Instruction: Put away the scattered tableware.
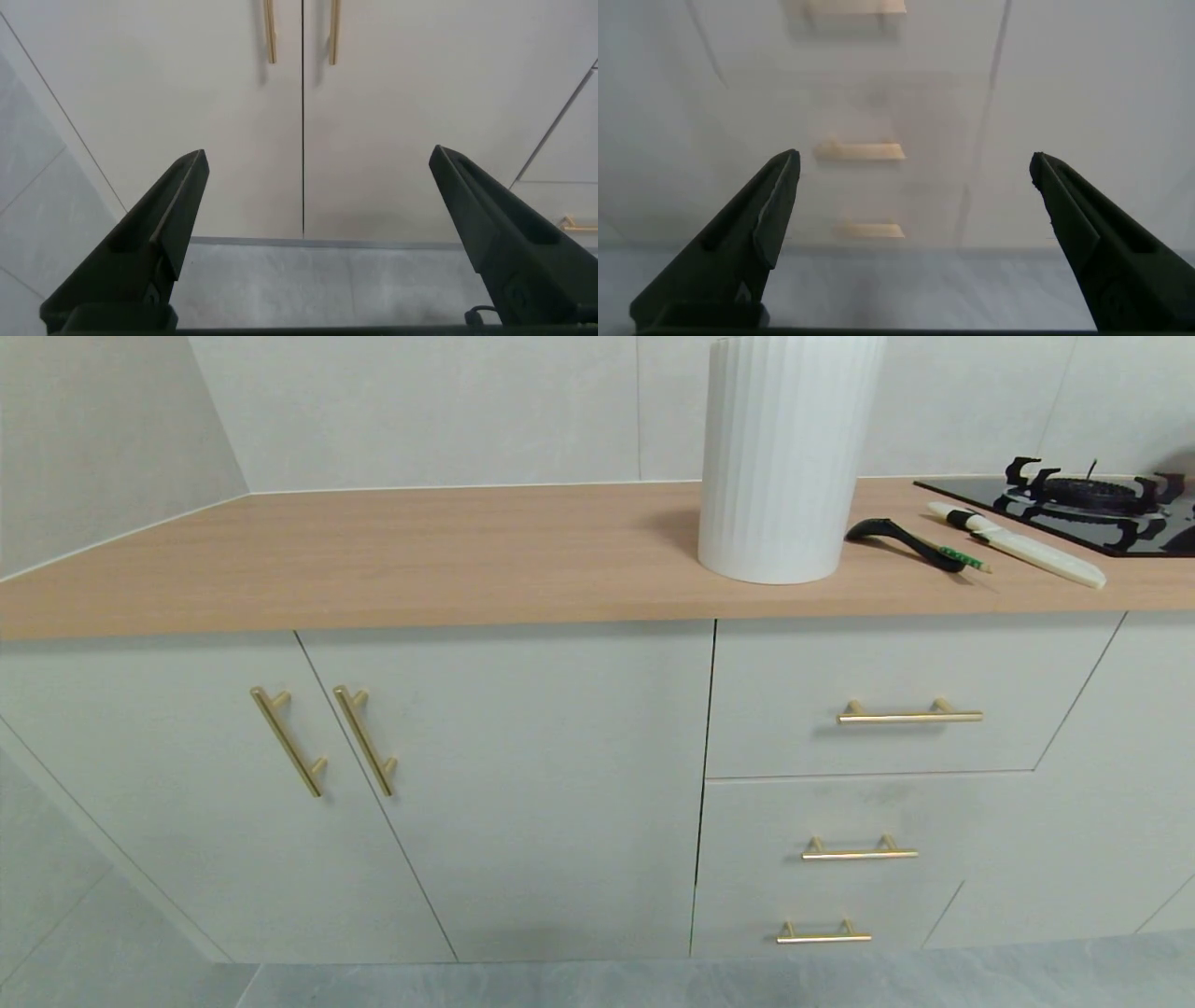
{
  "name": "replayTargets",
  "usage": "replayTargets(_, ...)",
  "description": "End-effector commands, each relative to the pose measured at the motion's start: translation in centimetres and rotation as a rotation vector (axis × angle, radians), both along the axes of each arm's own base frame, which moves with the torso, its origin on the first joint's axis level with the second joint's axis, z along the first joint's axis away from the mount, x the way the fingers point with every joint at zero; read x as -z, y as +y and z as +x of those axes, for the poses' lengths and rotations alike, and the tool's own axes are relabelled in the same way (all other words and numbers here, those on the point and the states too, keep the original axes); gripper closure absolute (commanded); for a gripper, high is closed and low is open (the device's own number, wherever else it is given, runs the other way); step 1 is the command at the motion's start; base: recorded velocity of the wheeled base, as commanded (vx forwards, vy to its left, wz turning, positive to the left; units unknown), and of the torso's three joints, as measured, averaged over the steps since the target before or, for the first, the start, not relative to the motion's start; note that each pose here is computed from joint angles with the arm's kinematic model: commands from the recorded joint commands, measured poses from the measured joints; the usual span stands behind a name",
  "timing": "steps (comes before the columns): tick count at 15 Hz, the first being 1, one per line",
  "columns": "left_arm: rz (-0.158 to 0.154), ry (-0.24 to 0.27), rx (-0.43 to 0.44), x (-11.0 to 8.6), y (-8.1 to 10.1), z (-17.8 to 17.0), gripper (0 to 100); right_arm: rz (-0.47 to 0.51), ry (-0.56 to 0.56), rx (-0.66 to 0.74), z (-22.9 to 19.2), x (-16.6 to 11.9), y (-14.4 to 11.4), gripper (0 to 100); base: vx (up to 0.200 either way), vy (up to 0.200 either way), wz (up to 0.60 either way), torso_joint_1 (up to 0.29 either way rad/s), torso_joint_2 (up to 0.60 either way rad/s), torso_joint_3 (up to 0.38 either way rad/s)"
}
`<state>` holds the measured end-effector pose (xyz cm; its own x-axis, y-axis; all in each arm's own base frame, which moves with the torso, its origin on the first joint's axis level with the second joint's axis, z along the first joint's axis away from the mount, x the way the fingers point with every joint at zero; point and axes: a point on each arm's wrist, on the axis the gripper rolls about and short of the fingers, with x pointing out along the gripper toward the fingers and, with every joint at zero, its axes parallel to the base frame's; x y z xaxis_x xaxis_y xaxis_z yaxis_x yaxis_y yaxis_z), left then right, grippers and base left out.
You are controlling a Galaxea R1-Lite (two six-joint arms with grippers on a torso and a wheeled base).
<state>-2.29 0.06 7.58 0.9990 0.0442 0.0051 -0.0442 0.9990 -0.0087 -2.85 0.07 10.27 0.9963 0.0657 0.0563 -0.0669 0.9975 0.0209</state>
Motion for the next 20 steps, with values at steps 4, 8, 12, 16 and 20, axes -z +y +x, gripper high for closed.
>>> replayTargets(4, -0.001, 0.000, 0.000, 0.0, 0.0, 0.0, 0, -0.011, 0.398, -0.208, 6.6, -4.9, 0.7, 0, 0.000, 0.000, 0.00, 0.000, 0.00, 0.000)
replayTargets(8, -0.001, -0.001, 0.000, 0.0, 0.0, 0.0, 0, 0.013, 0.631, -0.303, 15.0, -5.9, 2.4, 0, 0.000, 0.000, 0.00, 0.000, 0.00, 0.000)
replayTargets(12, -0.001, 0.000, 0.000, 0.0, 0.0, 0.0, 0, 0.006, 0.762, -0.304, 24.6, -0.6, 4.2, 0, 0.000, 0.000, 0.00, 0.000, 0.00, 0.000)
replayTargets(16, -0.001, -0.001, 0.000, 0.0, 0.0, 0.0, 0, -0.028, 0.814, -0.213, 29.7, 6.5, 4.9, 0, 0.000, 0.000, 0.00, 0.000, 0.00, 0.000)
replayTargets(20, -0.001, 0.000, 0.000, 0.0, 0.0, 0.0, 0, -0.061, 0.667, -0.056, 32.1, 10.0, 4.9, 0, 0.000, 0.000, 0.00, 0.000, 0.00, 0.000)
